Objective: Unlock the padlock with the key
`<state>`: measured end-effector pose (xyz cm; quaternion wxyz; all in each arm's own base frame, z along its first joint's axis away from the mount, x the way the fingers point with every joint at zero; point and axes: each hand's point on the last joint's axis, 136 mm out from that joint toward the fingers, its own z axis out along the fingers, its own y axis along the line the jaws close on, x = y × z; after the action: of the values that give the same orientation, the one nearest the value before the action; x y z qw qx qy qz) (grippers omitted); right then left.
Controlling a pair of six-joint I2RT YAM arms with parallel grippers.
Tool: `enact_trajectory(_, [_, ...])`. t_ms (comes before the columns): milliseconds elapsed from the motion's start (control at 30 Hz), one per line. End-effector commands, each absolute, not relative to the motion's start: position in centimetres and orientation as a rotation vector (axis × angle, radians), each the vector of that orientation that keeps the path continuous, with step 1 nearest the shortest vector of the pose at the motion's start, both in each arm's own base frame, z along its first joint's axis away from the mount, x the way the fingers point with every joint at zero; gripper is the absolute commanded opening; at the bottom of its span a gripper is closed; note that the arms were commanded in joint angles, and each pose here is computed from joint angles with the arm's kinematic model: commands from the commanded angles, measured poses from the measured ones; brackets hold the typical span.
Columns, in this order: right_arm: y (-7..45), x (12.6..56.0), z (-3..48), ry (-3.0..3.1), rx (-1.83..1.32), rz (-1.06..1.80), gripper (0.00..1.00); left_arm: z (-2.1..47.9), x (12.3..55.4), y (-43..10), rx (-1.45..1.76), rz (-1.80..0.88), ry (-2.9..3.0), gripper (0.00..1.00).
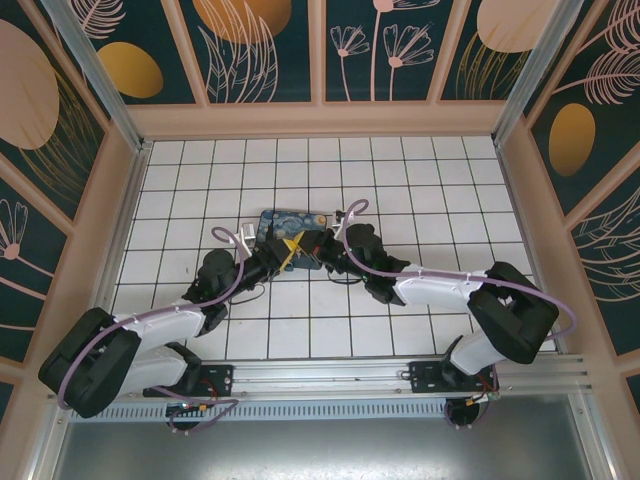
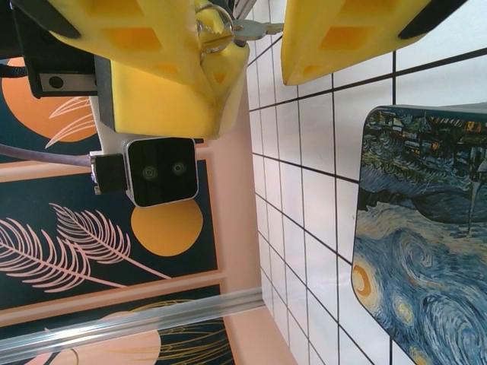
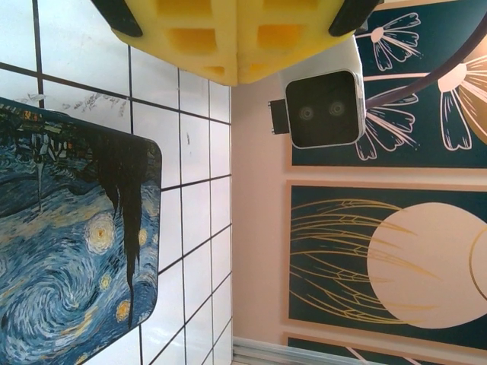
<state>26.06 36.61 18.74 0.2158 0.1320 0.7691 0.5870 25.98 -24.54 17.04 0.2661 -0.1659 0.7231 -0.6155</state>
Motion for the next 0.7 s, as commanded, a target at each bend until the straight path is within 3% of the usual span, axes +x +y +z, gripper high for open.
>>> enact_trajectory(0, [37.41,25.63,20.36,2.079,0.335,1.69,0.0,18.96,26.61,-24.88,-0.422,-1.687,1.887,0.33])
enact_trajectory(200, [37.34,25.33,19.96,2.091,0.338,1.687,0.0,18.89,26.76,-24.83,-0.432,-1.683,1.884,0.22])
enact_trajectory(400, [37.18,25.02,19.8,2.094,0.34,1.688,0.0,18.65,26.94,-24.72,-0.444,-1.669,1.888,0.25])
enact_trajectory(633, [36.97,24.81,19.57,2.102,0.34,1.685,0.0,18.48,27.2,-24.88,-0.438,-1.662,1.891,0.0])
enact_trajectory(667, [36.93,24.78,19.51,2.103,0.34,1.684,0.0,18.44,27.22,-24.93,-0.436,-1.662,1.893,0.0])
